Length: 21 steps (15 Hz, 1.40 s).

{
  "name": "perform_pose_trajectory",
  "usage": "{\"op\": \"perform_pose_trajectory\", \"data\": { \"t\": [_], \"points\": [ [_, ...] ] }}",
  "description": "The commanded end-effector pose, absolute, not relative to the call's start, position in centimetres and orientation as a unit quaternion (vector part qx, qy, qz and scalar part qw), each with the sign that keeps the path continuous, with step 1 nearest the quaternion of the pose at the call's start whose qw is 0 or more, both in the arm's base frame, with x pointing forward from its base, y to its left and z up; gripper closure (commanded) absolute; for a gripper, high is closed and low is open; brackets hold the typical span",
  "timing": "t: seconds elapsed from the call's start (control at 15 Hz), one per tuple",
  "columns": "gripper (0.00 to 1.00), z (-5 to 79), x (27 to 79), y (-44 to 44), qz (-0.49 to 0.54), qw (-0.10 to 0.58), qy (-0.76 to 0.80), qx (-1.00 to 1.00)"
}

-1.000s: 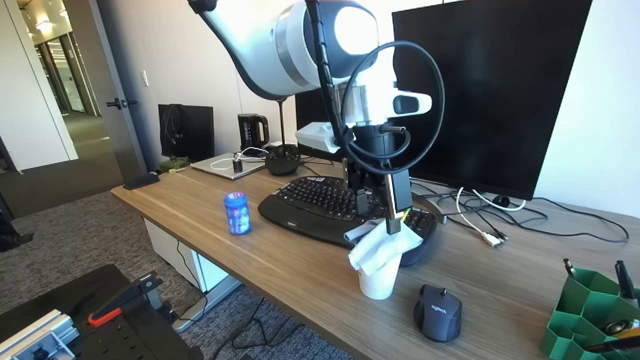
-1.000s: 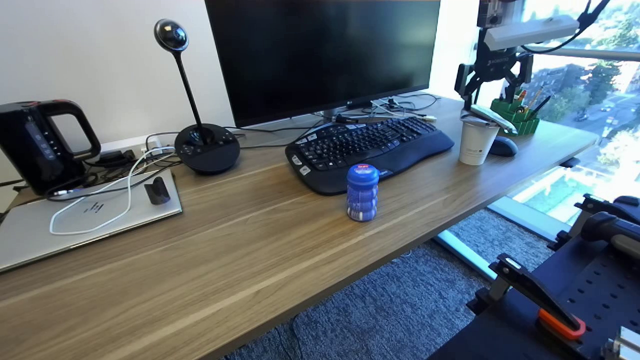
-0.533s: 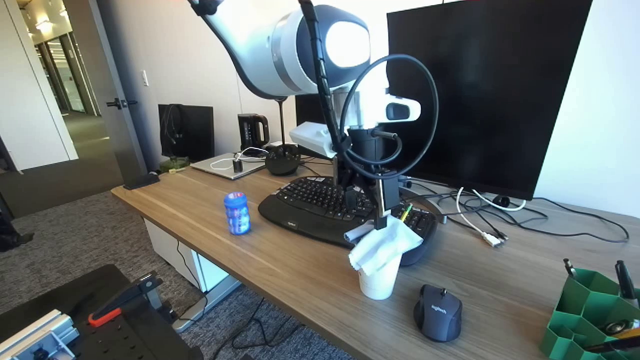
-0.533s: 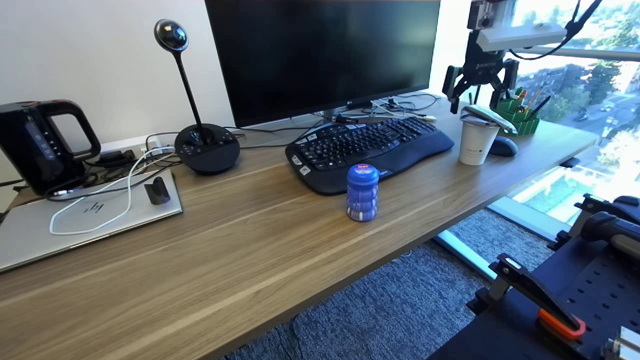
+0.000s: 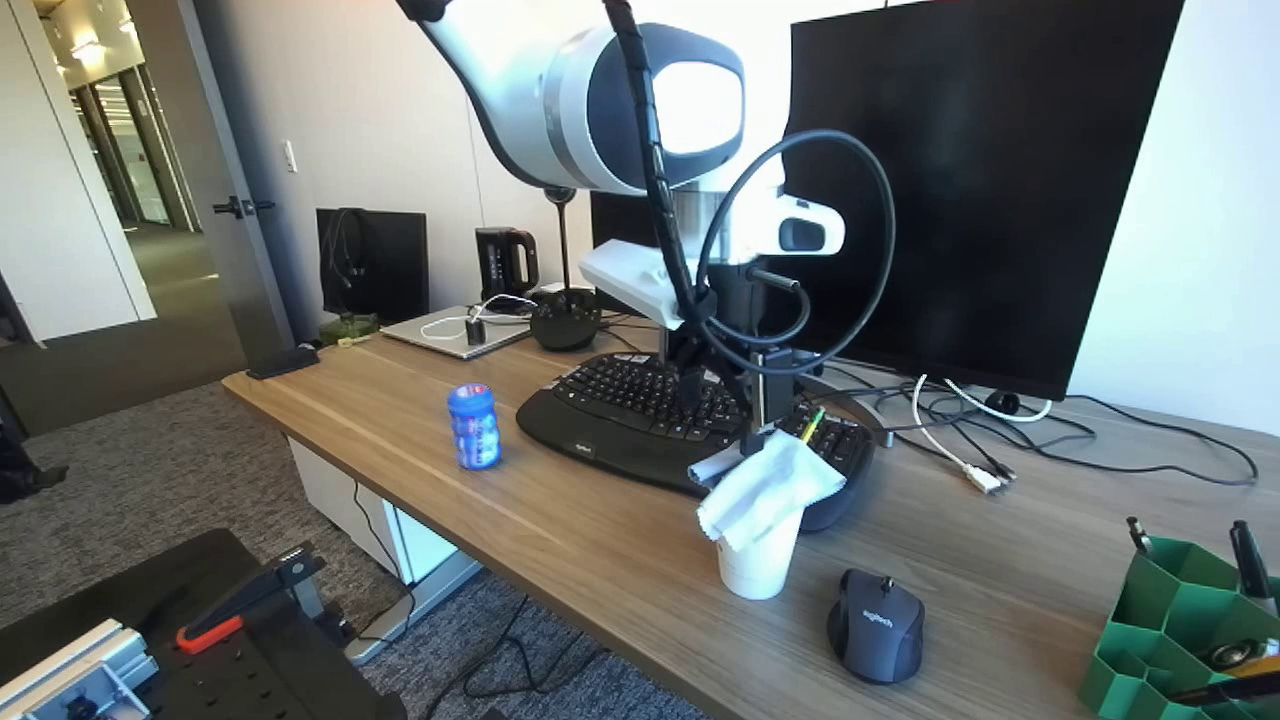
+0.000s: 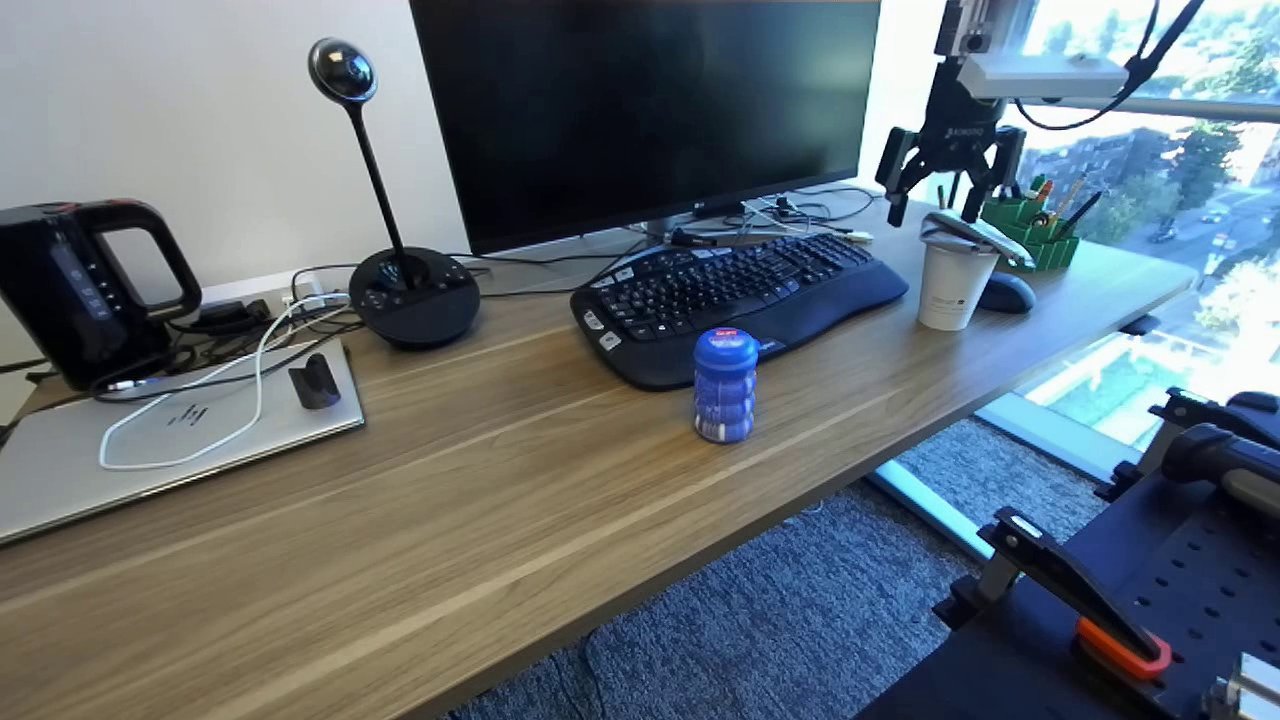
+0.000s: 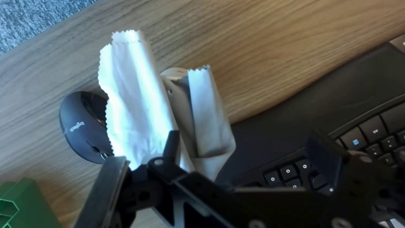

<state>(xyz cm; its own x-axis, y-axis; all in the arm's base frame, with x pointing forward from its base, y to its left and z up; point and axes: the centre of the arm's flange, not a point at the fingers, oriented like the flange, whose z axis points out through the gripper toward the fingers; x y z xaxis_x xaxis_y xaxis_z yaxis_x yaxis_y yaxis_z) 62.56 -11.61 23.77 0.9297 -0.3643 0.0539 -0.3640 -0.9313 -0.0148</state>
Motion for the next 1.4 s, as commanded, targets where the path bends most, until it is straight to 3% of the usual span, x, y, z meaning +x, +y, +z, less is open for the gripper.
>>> {"op": "perform_pose_trajectory", "data": {
  "t": [0.0,1.33],
  "points": [
    [0.00,23.9,62.5,-12.1,-0.040,-0.003,0.171,-0.984],
    [0.00,19.7,60.7,-13.1,0.036,-0.009,0.168,-0.985]
  ]
}}
